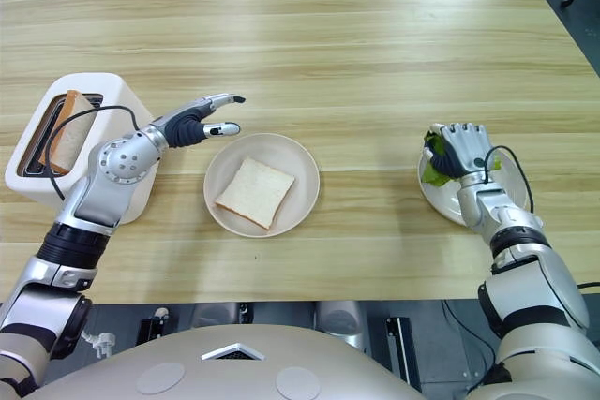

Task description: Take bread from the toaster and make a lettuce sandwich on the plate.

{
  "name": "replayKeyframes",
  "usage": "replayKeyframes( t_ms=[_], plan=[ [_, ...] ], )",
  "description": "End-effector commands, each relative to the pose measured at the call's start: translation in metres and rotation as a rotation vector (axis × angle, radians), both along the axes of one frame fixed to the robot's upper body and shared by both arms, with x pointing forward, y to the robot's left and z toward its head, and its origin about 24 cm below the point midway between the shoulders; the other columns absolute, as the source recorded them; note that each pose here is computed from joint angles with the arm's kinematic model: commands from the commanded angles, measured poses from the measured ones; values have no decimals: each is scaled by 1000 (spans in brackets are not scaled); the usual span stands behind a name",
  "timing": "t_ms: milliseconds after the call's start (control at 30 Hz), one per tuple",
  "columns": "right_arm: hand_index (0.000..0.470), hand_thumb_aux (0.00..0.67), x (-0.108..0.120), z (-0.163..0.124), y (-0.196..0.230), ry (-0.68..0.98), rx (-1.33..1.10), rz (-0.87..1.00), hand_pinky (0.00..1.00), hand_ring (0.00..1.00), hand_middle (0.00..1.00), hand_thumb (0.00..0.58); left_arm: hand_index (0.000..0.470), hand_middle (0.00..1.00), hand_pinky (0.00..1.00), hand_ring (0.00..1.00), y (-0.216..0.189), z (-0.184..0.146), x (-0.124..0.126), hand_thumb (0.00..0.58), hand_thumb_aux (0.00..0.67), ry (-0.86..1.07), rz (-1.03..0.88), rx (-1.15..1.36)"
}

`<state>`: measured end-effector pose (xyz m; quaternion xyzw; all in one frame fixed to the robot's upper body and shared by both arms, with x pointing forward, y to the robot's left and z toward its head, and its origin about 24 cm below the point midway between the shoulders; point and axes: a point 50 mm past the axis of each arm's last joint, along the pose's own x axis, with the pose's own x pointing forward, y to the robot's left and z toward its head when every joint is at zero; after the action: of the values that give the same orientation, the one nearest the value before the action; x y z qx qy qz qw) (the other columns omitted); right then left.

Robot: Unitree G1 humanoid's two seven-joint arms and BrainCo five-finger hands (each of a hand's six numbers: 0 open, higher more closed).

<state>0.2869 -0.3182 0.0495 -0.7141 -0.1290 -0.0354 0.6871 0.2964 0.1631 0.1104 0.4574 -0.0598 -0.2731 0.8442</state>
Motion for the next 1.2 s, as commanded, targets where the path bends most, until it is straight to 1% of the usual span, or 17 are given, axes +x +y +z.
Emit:
replayKeyframes(
  t_ms=[33,133,233,433,533,600,733,900,1000,1067,1133,1200],
  plan=[
    [460,670,8,32,12,-165,20,100,1000,1000,1000,580,0,0,0,0,6,5,-6,0,0,-18,45,-95],
    [460,670,11,53,25,-244,33,177,1000,1000,1000,580,0,0,0,0,8,4,-10,0,0,-14,69,-133],
    [460,670,12,69,52,-277,77,293,1000,1000,1000,580,0,0,0,0,12,4,-13,0,0,-23,93,-171],
    [460,670,15,78,116,-248,160,513,1000,1000,1000,580,0,0,0,0,21,8,-18,0,0,-89,168,-225],
    [460,670,17,78,144,-205,202,608,1000,1000,1000,580,0,0,0,0,31,22,-24,0,0,-204,234,-224],
    [460,670,17,74,162,-144,238,666,1000,1000,1000,580,0,0,0,0,42,40,-33,0,0,-317,292,-223],
    [460,670,14,55,199,33,242,799,1000,1000,1000,580,0,0,0,0,73,76,-65,0,0,-579,481,-85],
    [460,670,17,34,227,195,186,876,1000,1000,1000,580,0,0,0,0,102,105,-104,0,0,-779,683,60],
    [460,670,19,21,237,284,145,898,1000,1000,1000,580,0,0,0,0,113,117,-120,0,0,-873,773,127],
    [460,670,20,13,244,339,125,916,1000,1000,1000,580,0,0,0,0,124,115,-124,0,0,-879,852,177],
    [460,670,19,7,249,370,108,930,1000,1000,1000,580,0,0,0,0,138,102,-125,0,0,-814,929,250],
    [460,670,20,4,255,386,97,943,1000,1000,1000,580,0,0,0,0,150,81,-123,0,0,-704,975,301]
  ],
)
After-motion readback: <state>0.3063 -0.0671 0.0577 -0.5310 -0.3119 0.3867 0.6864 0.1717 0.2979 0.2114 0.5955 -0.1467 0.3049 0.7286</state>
